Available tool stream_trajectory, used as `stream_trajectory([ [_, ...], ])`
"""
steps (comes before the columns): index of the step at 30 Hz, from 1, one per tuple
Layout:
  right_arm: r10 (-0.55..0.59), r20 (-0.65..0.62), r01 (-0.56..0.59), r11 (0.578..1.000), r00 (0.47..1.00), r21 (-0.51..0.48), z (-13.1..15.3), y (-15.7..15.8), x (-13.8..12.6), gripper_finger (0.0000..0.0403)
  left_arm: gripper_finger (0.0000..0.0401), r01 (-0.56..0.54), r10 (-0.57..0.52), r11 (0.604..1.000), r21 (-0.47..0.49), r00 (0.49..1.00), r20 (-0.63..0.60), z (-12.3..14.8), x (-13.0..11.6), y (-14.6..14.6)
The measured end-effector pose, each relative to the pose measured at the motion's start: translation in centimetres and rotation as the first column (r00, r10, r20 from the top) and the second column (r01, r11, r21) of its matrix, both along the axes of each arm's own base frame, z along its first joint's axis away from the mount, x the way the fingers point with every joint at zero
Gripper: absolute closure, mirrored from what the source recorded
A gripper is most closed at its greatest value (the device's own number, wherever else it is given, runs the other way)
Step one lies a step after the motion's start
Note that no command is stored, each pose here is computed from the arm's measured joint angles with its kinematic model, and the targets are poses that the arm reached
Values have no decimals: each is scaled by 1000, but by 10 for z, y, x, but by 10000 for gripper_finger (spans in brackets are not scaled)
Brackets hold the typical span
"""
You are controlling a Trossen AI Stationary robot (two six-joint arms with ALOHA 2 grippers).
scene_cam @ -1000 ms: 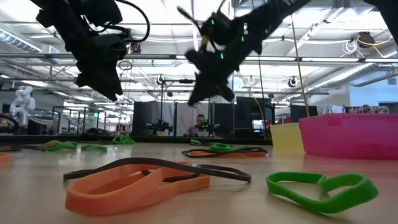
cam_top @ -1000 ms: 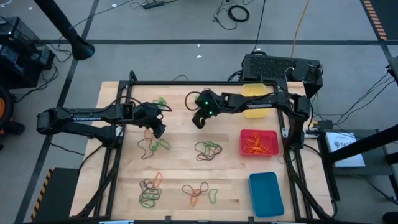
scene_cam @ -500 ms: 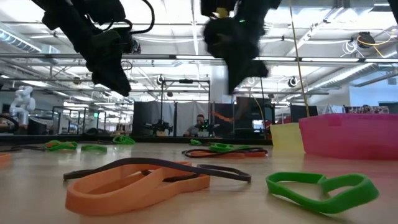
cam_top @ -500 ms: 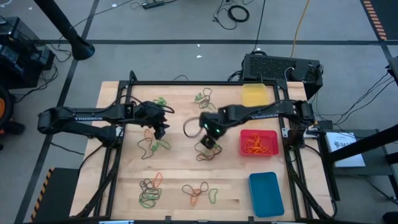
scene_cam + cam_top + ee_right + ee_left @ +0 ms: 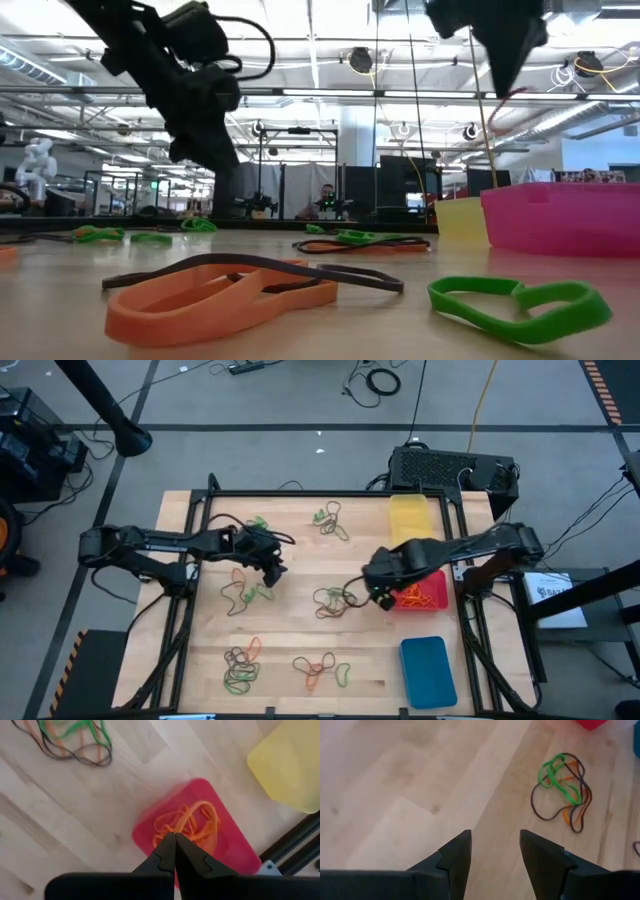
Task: Sort rubber bands into baskets
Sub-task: Put the orange rubber band into the red bin
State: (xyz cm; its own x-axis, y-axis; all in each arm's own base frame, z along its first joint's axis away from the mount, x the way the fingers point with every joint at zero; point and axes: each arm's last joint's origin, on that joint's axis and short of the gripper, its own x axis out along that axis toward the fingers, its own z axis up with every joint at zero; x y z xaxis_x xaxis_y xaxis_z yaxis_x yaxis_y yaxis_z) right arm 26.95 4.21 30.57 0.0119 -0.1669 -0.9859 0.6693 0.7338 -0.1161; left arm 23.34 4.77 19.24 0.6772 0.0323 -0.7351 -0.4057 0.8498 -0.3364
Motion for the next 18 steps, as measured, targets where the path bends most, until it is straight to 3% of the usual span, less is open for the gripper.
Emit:
stream_trajectory([
  [5,30,-34,-31,999,999,-17,-16,-2,-27,403,226,-49,49,996,-73,999,-4,-6,5,0],
  [13,24,-160,-14,998,987,63,-61,-8,-76,403,226,-126,126,980,-154,992,-10,-7,7,-3],
  [18,13,-164,4,995,986,101,-80,-11,-95,403,226,-177,177,969,-175,984,-14,-7,7,-5],
])
